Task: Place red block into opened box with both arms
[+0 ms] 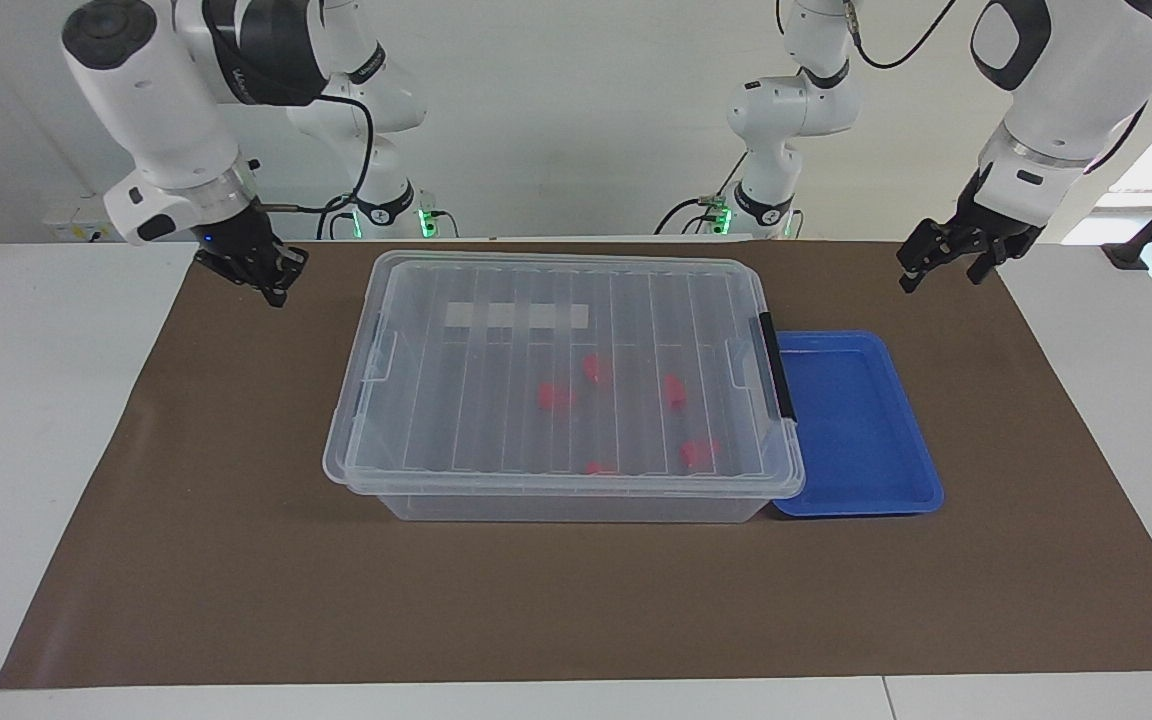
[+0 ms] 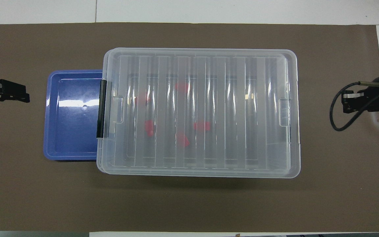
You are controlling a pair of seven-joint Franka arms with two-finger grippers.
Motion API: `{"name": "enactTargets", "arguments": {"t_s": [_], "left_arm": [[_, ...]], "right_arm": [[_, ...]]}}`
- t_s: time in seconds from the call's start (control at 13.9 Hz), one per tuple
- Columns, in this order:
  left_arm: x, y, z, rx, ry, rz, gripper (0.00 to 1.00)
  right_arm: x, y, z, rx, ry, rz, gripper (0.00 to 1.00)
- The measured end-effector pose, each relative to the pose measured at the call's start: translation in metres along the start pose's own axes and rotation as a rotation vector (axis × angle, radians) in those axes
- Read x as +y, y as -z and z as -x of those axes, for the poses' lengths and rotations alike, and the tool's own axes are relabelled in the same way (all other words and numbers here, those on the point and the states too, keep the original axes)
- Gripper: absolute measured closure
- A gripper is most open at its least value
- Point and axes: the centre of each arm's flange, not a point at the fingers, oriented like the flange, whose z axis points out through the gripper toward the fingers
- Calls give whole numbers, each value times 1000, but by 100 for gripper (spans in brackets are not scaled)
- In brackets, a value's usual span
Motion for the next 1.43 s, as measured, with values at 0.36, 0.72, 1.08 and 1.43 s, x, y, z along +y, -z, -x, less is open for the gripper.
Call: {"name": "enactTargets", "arguments": {"t_s": [0.36, 0.72, 1.08, 1.43], "left_arm": [[0, 0, 0, 0, 0, 0, 0], [0, 0, 0, 0, 0, 0, 0], [0, 0, 0, 0, 0, 0, 0], [0, 0, 0, 2, 0, 0, 0]], "right_arm": [[12, 9, 11, -38, 41, 0, 49], [11, 11, 10, -21, 45, -2, 0], [10, 13, 10, -17, 58, -2, 0], [9, 16, 8, 6, 61, -5, 0]]}}
